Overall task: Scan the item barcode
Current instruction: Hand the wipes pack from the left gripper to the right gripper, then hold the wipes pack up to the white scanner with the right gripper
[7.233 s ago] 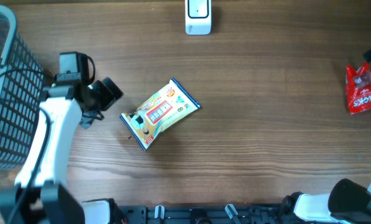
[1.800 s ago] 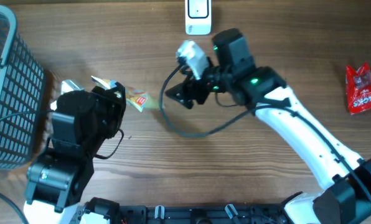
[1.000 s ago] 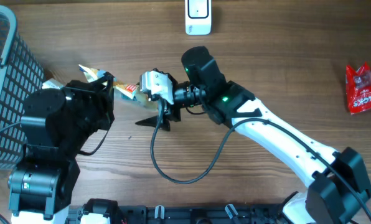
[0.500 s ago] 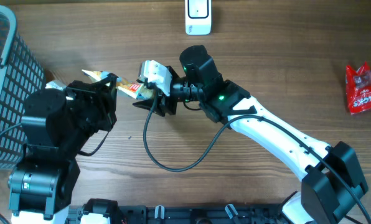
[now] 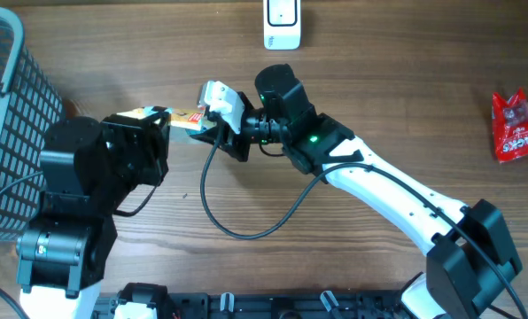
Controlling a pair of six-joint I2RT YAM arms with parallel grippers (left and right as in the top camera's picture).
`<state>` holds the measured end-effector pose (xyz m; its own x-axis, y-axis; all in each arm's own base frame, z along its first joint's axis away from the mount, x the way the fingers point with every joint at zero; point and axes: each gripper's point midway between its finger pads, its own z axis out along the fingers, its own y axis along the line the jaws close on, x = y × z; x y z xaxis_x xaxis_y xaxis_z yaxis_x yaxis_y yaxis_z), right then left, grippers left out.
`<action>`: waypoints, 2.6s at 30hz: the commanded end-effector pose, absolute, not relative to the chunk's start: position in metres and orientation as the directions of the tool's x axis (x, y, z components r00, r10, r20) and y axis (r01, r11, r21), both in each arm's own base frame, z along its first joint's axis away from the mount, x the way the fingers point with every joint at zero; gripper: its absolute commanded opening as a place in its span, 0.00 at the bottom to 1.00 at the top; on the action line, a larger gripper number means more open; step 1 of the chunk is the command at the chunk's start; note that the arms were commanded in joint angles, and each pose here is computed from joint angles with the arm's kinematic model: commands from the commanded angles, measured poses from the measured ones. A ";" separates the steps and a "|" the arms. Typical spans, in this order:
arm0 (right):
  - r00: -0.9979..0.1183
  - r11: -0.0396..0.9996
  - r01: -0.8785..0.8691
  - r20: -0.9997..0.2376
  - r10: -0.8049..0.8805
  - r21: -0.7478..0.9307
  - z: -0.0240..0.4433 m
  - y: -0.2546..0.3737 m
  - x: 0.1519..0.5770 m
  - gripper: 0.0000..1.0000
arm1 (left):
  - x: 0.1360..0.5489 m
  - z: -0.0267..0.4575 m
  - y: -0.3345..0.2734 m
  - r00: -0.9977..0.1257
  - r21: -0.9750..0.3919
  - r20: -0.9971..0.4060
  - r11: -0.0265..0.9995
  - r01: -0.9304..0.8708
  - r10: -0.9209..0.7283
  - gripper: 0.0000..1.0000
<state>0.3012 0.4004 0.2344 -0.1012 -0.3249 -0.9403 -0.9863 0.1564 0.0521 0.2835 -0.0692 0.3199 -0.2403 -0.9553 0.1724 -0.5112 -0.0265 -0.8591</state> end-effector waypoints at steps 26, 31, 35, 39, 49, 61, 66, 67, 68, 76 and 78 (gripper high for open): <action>-0.989 0.214 0.028 -0.004 0.145 0.976 0.247 0.243 0.380 0.04 | 0.250 0.219 0.039 -0.063 -0.383 -0.425 0.242 -0.891 -0.903 1.00; -0.999 0.125 -0.046 -0.048 0.018 0.991 0.267 0.247 0.362 0.04 | 0.259 0.198 0.036 -0.105 -0.302 -0.418 0.247 -0.921 -0.902 1.00; -0.997 0.109 -0.074 -0.075 0.004 0.991 0.272 0.247 0.361 0.04 | 0.262 0.187 0.036 -0.124 -0.257 -0.418 0.248 -0.934 -0.900 1.00; -0.999 0.110 -0.029 -0.030 0.011 0.994 0.272 0.247 0.361 0.04 | 0.263 0.185 0.036 -0.128 -0.249 -0.418 0.249 -0.936 -0.899 1.00; -0.997 0.128 0.021 0.011 0.079 0.992 0.270 0.247 0.373 0.05 | 0.263 0.185 0.036 -0.127 -0.250 -0.418 0.249 -0.936 -0.900 1.00; -0.869 0.345 -0.282 -0.390 0.303 0.895 0.264 0.232 0.431 0.05 | 0.263 0.185 0.036 -0.127 -0.250 -0.418 0.249 -0.936 -0.900 1.00; -0.608 0.908 -0.212 -0.776 0.167 0.362 0.227 0.184 0.474 0.05 | 0.263 0.185 0.036 -0.127 -0.250 -0.418 0.248 -0.936 -0.900 1.00; -0.565 0.955 -0.202 -0.822 0.068 0.218 0.226 0.182 0.474 0.05 | 0.263 0.185 0.036 -0.127 -0.250 -0.418 0.248 -0.936 -0.900 1.00; -0.510 0.985 -0.169 -0.857 -0.072 0.018 0.228 0.178 0.474 0.05 | 0.263 0.185 0.036 -0.127 -0.250 -0.418 0.249 -0.936 -0.900 1.00; -0.206 0.677 0.009 -0.663 -0.719 -0.736 0.269 0.229 0.484 0.04 | 0.263 0.185 0.036 -0.127 -0.250 -0.418 0.248 -0.936 -0.900 1.00; -0.208 0.593 -0.010 -0.578 -0.789 -0.805 0.249 0.236 0.494 0.05 | 0.263 0.185 0.036 -0.127 -0.250 -0.418 0.248 -0.936 -0.900 1.00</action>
